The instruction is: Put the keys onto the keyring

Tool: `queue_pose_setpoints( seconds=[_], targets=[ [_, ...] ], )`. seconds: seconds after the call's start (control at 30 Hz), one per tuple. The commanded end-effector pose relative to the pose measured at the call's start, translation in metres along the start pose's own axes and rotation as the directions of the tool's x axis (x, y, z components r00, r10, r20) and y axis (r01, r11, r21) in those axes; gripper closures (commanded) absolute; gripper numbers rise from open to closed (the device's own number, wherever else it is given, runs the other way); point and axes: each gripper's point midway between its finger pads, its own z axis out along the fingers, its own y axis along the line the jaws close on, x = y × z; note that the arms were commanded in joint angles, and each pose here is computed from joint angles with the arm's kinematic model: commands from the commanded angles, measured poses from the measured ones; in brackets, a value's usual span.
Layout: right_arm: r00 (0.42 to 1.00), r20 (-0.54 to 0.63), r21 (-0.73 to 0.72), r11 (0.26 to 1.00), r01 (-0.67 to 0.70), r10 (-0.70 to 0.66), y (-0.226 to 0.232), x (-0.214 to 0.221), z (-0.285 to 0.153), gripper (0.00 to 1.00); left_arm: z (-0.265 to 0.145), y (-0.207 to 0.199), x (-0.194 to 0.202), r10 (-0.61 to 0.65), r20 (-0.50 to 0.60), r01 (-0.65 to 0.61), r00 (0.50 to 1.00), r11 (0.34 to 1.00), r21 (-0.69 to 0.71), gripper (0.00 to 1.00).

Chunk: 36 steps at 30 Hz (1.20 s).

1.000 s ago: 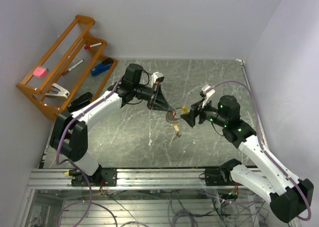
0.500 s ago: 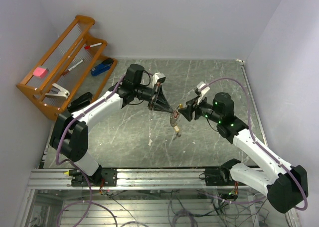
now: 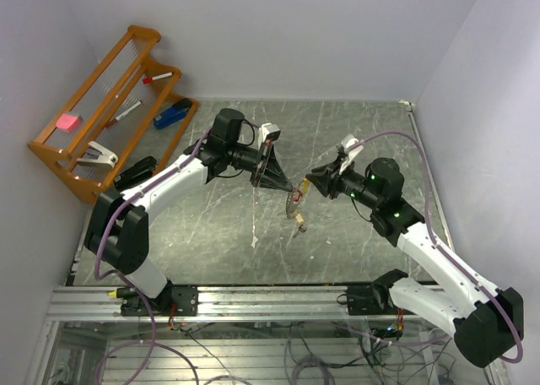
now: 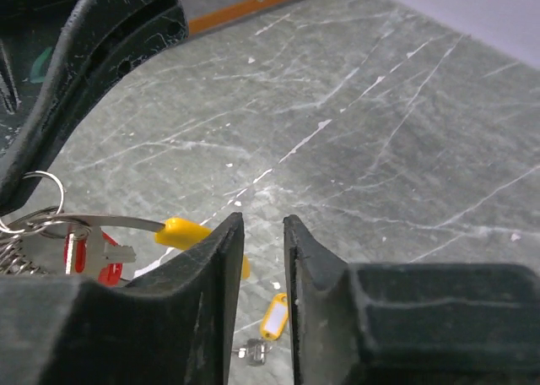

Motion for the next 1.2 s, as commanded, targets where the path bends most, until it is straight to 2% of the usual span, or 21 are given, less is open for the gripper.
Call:
queue_pose_setpoints(
  seconds=[0.0,0.03,0.1,0.33,0.53,0.67,0.93,1.17],
  targets=[
    [0.999,0.037,0.028,1.000,0.006,-0.008,-0.001,-0.009,-0.010,0.59,-0.006,-0.024,0.013,0.039,-0.048,-0.036,0.998,0.998,0.046,0.93],
    [0.999,0.040,0.026,1.000,0.006,-0.007,0.000,-0.009,-0.012,0.53,-0.006,-0.024,0.013,0.040,-0.050,-0.038,0.998,0.998,0.047,0.93],
    [0.999,0.047,0.007,1.000,-0.001,0.000,0.006,-0.009,-0.016,0.49,-0.005,-0.022,0.012,0.036,-0.049,-0.034,0.998,0.998,0.045,0.93],
    [0.999,-0.055,-0.008,1.000,-0.005,0.004,0.013,0.004,-0.032,0.44,-0.004,-0.021,0.011,0.036,-0.050,-0.034,0.998,0.998,0.044,0.93],
    [0.997,-0.072,-0.026,1.000,-0.015,0.013,0.022,0.012,-0.044,0.41,-0.004,-0.026,0.008,0.051,-0.050,-0.049,0.997,0.998,0.049,0.93],
    [0.998,-0.053,-0.065,0.997,-0.030,0.027,0.028,0.012,-0.041,0.40,-0.004,-0.028,0.008,0.057,-0.049,-0.055,0.997,0.997,0.049,0.93],
    [0.999,-0.006,-0.064,0.997,0.051,-0.051,0.019,0.005,-0.025,0.40,-0.004,-0.037,0.014,0.085,-0.053,-0.082,0.995,0.995,0.059,0.93],
    [0.999,0.051,-0.147,0.989,0.019,-0.011,0.025,-0.003,-0.002,0.40,-0.003,-0.036,0.015,0.082,-0.058,-0.079,0.995,0.995,0.058,0.93]
  ],
)
